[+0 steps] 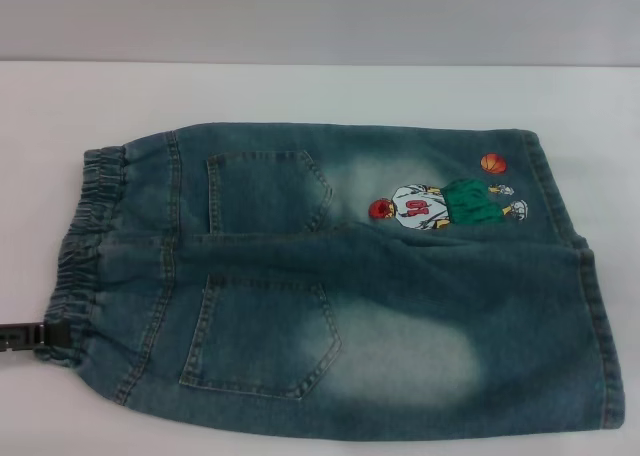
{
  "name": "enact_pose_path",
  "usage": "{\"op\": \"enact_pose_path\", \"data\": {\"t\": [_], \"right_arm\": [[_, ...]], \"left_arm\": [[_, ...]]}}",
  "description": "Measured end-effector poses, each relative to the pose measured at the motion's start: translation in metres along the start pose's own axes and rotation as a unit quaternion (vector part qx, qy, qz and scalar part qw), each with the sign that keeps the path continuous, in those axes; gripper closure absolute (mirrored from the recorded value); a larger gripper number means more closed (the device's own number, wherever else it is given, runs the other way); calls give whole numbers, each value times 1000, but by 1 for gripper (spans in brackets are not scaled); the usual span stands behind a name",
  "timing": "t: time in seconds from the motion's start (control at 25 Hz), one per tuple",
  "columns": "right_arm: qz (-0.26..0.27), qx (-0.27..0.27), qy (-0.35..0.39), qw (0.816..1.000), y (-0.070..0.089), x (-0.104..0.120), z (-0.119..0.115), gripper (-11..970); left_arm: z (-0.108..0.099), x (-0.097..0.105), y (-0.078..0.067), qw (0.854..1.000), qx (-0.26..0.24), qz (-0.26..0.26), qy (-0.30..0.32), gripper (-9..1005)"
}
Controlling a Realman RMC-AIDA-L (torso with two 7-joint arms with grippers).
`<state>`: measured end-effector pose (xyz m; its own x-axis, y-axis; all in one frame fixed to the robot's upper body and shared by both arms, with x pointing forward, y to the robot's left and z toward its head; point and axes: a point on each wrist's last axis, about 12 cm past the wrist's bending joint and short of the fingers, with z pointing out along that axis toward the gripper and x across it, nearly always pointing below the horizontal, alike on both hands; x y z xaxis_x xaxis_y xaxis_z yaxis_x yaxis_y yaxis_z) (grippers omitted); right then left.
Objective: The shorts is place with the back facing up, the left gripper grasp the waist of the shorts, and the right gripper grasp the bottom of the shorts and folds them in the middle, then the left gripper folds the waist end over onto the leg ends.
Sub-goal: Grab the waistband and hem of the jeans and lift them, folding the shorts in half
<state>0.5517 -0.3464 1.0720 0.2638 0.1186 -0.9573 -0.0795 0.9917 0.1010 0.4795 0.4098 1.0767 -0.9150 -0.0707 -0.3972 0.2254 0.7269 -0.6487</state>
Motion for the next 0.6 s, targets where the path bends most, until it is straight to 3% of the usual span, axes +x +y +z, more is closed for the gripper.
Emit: {"op": "enact_pose_path", "data": {"t": [0.6], "right_arm": [[0, 2, 3, 1000, -1, 1, -1, 242]], "left_arm": [[8, -5, -10, 999, 30, 10, 8, 171]]}}
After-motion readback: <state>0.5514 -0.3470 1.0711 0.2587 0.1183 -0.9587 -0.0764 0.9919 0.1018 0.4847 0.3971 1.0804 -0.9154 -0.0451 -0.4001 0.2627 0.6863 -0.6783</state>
